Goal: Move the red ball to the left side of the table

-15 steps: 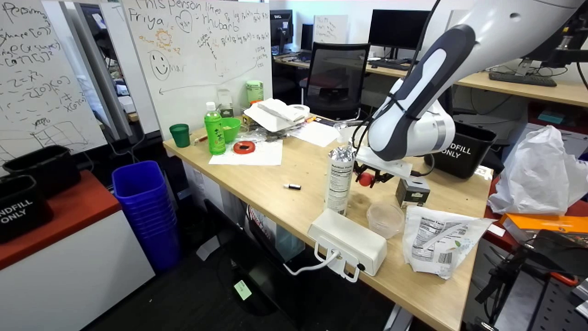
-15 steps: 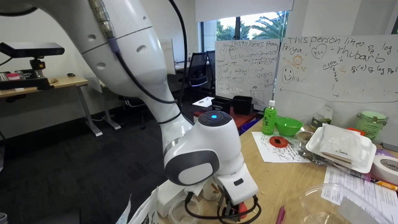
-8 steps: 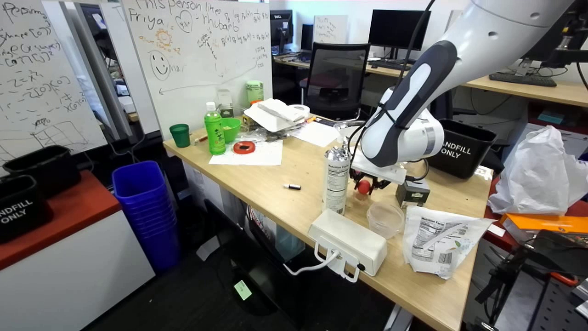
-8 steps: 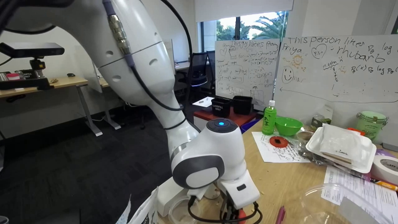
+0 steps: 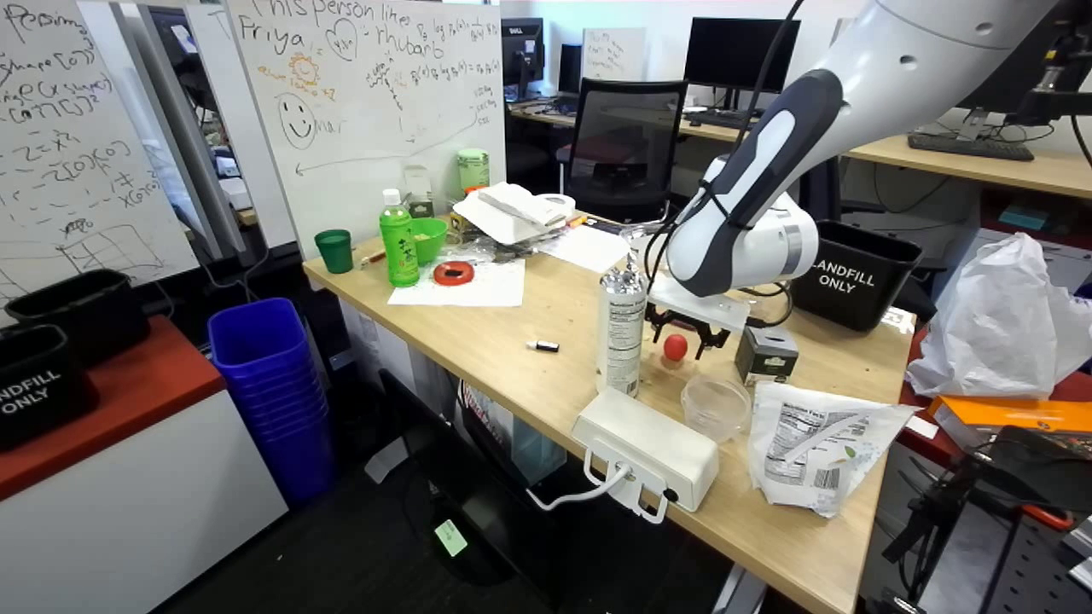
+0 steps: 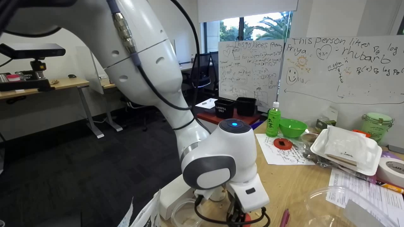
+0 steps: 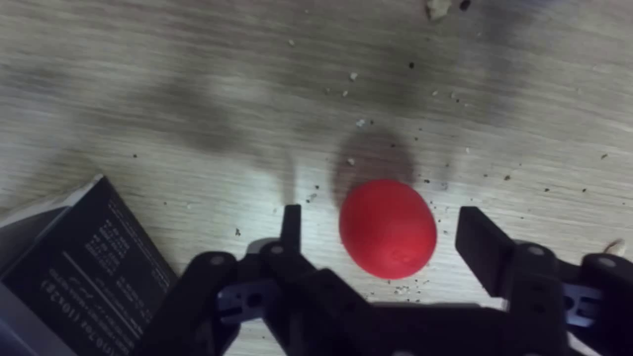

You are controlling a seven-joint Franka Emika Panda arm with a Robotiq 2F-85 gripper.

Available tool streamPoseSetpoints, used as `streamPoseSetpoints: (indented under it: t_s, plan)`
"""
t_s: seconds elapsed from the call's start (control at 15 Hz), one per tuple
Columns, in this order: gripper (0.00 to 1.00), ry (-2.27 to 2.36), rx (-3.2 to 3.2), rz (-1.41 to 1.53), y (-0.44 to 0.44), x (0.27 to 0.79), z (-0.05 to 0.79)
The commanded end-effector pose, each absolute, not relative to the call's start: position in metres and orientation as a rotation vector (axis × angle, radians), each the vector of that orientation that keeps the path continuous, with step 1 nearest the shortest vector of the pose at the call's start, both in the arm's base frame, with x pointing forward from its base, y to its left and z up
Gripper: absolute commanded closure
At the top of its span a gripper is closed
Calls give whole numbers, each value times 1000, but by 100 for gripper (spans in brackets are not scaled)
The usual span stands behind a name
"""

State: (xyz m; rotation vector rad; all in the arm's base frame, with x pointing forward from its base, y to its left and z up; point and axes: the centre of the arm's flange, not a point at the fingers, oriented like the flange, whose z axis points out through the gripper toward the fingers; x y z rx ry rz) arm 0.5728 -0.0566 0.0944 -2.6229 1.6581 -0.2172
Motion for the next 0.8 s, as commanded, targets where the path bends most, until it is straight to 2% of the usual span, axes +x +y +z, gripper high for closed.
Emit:
streamPoseSetpoints:
  t_s: [0.0,0.47,0.73]
  plan:
    - [0,1727,-2579,-206,-63,579,102]
    - [0,1862,-2399,-292,-87,581,139]
    - [0,1879,-2273,-293,-101,564,181]
